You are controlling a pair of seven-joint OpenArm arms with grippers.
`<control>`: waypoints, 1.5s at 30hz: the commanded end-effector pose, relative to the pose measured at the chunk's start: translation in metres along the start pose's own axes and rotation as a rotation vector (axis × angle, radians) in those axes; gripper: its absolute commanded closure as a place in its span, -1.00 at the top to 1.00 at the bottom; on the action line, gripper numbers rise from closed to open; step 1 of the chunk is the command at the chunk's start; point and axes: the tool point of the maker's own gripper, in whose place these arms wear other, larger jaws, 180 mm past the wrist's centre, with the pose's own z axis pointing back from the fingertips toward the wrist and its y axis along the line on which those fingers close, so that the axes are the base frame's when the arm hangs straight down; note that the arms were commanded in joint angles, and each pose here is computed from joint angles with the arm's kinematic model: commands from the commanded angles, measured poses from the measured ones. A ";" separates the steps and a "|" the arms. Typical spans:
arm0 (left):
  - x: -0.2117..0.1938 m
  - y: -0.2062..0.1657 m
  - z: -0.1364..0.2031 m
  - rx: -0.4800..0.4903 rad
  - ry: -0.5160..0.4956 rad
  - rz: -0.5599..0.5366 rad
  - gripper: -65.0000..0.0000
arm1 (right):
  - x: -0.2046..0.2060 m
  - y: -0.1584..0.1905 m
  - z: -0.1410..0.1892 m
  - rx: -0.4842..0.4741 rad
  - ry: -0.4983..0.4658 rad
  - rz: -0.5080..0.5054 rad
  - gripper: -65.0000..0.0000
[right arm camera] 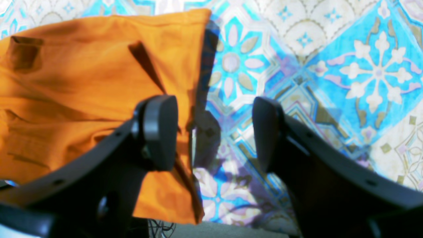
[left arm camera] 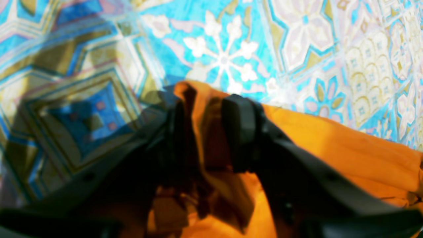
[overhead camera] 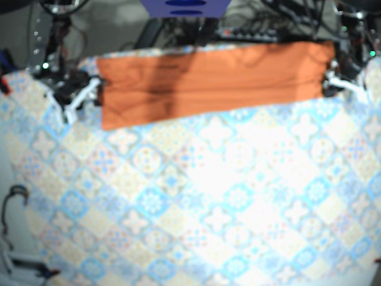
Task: Fold the T-shirt properly
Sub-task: 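Lower the folded hem onto the shirt and open both grippers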
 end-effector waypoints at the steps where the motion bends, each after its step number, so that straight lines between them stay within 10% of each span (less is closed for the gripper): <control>1: 0.003 0.011 0.005 0.043 0.014 -0.017 -0.26 | 0.014 -0.003 0.004 -0.004 -0.047 0.010 0.08; 12: 0.011 0.022 0.014 0.068 0.007 -0.028 0.07 | 0.012 -0.004 0.003 -0.004 -0.045 0.006 0.08; 32: 0.045 0.027 0.054 0.106 -0.035 -0.115 0.08 | 0.019 0.006 0.010 0.008 -0.072 0.026 0.08; 45: 0.049 -0.008 0.073 -0.045 -0.042 -0.131 0.09 | 0.029 0.006 0.026 -0.012 -0.139 0.052 0.08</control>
